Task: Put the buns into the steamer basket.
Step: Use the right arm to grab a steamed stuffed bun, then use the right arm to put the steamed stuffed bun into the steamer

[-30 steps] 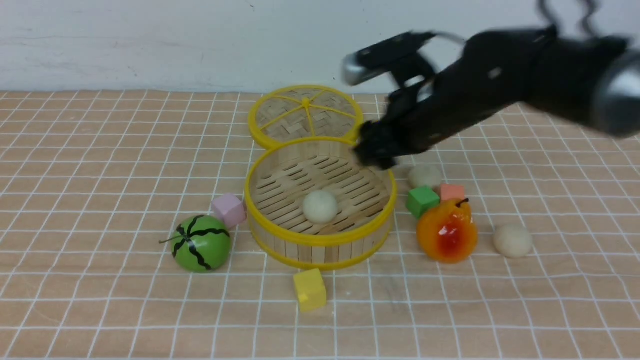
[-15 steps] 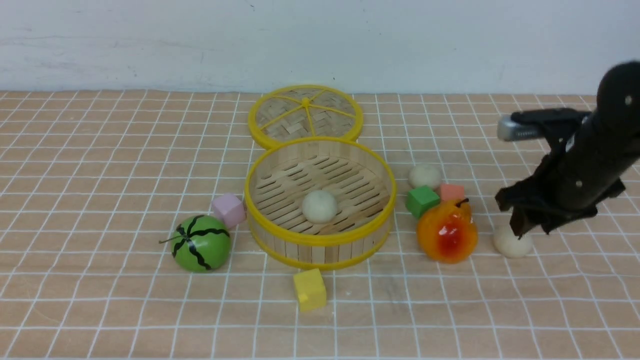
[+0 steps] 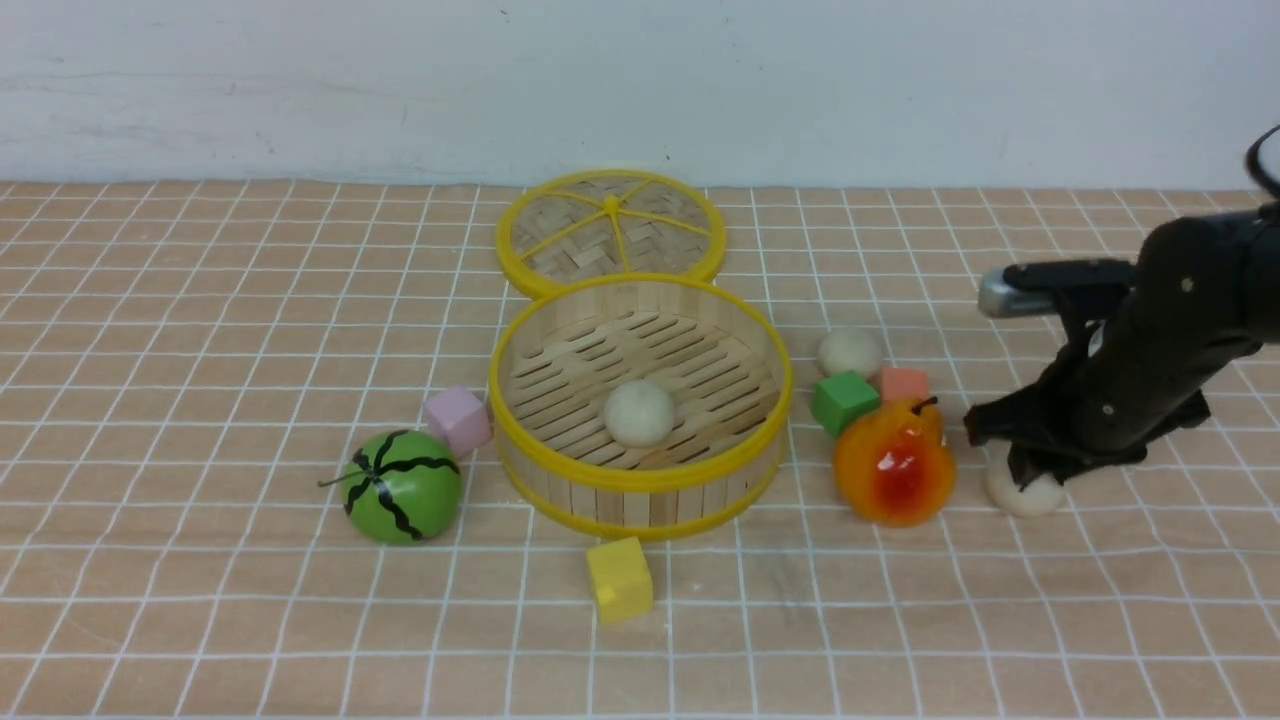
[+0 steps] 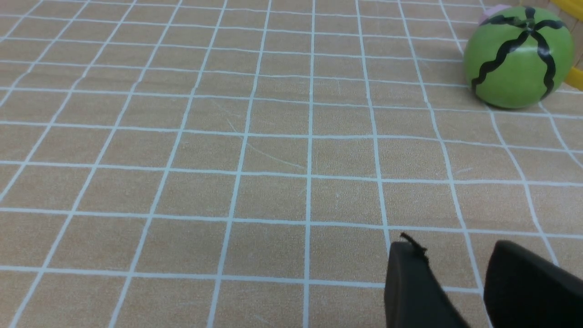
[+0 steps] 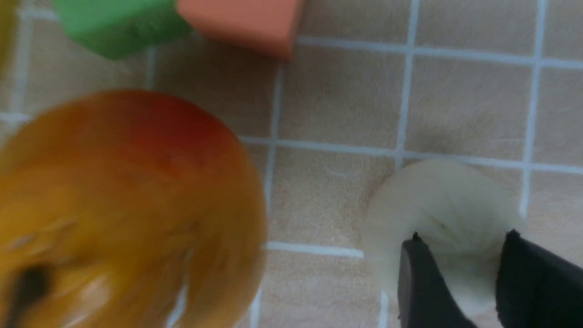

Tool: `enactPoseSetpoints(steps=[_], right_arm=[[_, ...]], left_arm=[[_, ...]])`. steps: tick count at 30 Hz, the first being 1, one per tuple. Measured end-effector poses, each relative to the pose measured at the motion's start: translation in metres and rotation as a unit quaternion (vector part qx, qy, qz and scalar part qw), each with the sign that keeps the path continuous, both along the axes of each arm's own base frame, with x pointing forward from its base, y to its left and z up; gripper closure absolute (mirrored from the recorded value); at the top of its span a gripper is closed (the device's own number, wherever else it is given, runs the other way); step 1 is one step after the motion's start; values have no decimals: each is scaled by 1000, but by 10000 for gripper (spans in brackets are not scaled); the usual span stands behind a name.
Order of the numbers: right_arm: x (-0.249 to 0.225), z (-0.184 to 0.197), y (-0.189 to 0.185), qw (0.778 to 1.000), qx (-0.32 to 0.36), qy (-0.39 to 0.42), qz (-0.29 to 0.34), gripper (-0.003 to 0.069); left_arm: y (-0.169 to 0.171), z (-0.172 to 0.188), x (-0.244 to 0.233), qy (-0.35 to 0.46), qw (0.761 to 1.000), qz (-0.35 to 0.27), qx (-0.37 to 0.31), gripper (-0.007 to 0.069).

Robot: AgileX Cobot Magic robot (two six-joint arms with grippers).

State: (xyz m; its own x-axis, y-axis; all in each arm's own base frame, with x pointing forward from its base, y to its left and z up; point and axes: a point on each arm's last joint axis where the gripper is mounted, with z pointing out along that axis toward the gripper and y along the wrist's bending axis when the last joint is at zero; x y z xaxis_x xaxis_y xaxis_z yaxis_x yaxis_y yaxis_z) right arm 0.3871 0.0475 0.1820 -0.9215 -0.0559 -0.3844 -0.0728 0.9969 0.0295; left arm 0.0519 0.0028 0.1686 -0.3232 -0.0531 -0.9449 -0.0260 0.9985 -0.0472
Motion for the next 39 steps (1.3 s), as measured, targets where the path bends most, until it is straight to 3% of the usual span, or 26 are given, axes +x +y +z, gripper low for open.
enactPoseSetpoints(steps=[4, 10, 15, 19, 23, 27, 34, 39], right_arm=[[2, -6, 0, 1000, 1, 3, -4, 480], [1, -3, 0, 1000, 3, 5, -10, 652], [2, 17, 2, 1000, 3, 5, -9, 655], [10, 61, 20, 1000, 7, -24, 13, 655], [17, 115, 63, 994, 23, -85, 61, 655], [13, 140, 105, 985, 46, -126, 107, 655], [11, 112, 169, 977, 68, -117, 165, 655], [21, 53, 190, 980, 45, -65, 182, 654]], left_arm=[[0, 0, 0, 0, 1000, 0, 0, 387], [0, 0, 0, 0, 1000, 0, 0, 387], [0, 0, 0, 0, 1000, 0, 0, 387], [0, 0, 0, 0, 1000, 0, 0, 387], [0, 0, 0, 0, 1000, 0, 0, 387], [0, 0, 0, 0, 1000, 0, 0, 387], [0, 0, 0, 0, 1000, 0, 0, 387], [0, 0, 0, 0, 1000, 0, 0, 387]])
